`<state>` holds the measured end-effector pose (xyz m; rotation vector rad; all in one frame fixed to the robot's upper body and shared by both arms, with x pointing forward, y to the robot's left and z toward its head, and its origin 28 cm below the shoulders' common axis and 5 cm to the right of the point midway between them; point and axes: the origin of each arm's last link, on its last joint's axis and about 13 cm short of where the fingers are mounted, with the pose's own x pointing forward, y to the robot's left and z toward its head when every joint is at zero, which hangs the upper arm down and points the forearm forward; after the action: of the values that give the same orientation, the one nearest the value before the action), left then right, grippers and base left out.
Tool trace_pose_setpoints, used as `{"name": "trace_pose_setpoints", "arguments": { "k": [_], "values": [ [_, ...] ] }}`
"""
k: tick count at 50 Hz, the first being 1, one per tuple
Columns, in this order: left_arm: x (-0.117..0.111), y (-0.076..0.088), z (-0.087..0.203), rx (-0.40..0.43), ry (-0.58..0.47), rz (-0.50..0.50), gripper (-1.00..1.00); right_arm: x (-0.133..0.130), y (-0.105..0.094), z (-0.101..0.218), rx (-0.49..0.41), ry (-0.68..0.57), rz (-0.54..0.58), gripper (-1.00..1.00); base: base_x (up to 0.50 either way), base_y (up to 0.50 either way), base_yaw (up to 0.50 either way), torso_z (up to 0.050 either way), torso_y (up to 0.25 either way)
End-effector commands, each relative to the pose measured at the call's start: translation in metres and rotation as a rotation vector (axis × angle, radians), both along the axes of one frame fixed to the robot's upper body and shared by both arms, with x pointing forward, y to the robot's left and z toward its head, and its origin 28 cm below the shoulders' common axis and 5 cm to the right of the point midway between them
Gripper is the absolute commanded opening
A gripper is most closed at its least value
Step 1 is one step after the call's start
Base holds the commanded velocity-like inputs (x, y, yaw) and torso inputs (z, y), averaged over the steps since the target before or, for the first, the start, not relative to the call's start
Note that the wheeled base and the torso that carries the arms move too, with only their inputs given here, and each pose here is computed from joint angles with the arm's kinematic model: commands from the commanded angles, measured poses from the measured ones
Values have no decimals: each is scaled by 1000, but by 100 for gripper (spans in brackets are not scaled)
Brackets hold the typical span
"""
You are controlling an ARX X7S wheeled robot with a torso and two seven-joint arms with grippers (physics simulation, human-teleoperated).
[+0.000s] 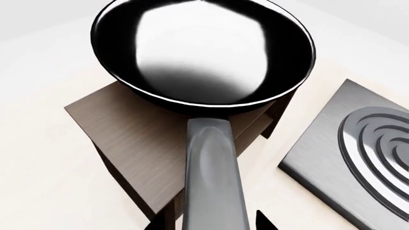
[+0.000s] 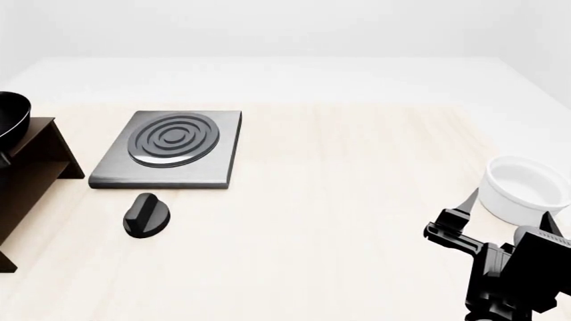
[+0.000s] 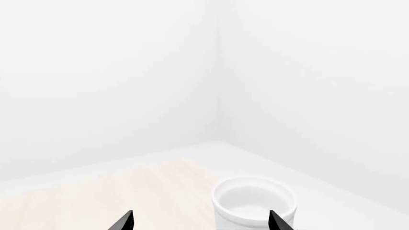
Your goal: Put the frying pan on top of the cabinet.
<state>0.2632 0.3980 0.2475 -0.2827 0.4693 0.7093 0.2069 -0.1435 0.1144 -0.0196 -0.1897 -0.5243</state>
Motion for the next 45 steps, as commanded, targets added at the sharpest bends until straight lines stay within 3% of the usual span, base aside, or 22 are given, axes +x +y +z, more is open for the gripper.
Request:
{"name": "trace_pose_setpoints", "arguments": {
  "k": [1, 3, 5, 10, 18, 25, 32, 37, 45],
  "values": [
    [2, -1, 5, 71, -39, 31, 100, 1, 1, -1, 1, 2, 4, 100, 0, 0, 0, 0, 0],
    [1, -2, 7, 77, -43, 26, 100, 1, 1, 0, 0, 1, 4, 100, 0, 0, 0, 0, 0],
    [-1, -6, 18, 110, -140, 7, 100, 1, 1, -2, 0, 4, 5, 100, 0, 0, 0, 0, 0],
    [-8, -13, 37, 149, -240, -3, 100, 0, 2, -3, 1, 8, 7, 100, 0, 0, 0, 0, 0],
    [-24, -37, 61, 253, -330, -74, 100, 1, 3, -2, 1, 7, 12, 100, 0, 0, 0, 0, 0],
    [-32, -57, 67, 286, -373, -165, 100, 1, 3, -2, -2, 9, 16, 100, 0, 0, 0, 0, 0],
    [-48, -96, 58, 315, -474, -396, 100, 2, 4, -2, -4, 11, 23, 100, 0, 0, 0, 0, 0],
    [-64, -133, 40, 309, -547, -621, 100, 2, 5, 0, -12, 12, 31, 100, 0, 0, 0, 0, 0],
    [-69, -158, 21, 276, -558, -741, 100, 1, 5, 5, -19, 7, 36, 100, 0, 0, 0, 0, 0]
  ]
}}
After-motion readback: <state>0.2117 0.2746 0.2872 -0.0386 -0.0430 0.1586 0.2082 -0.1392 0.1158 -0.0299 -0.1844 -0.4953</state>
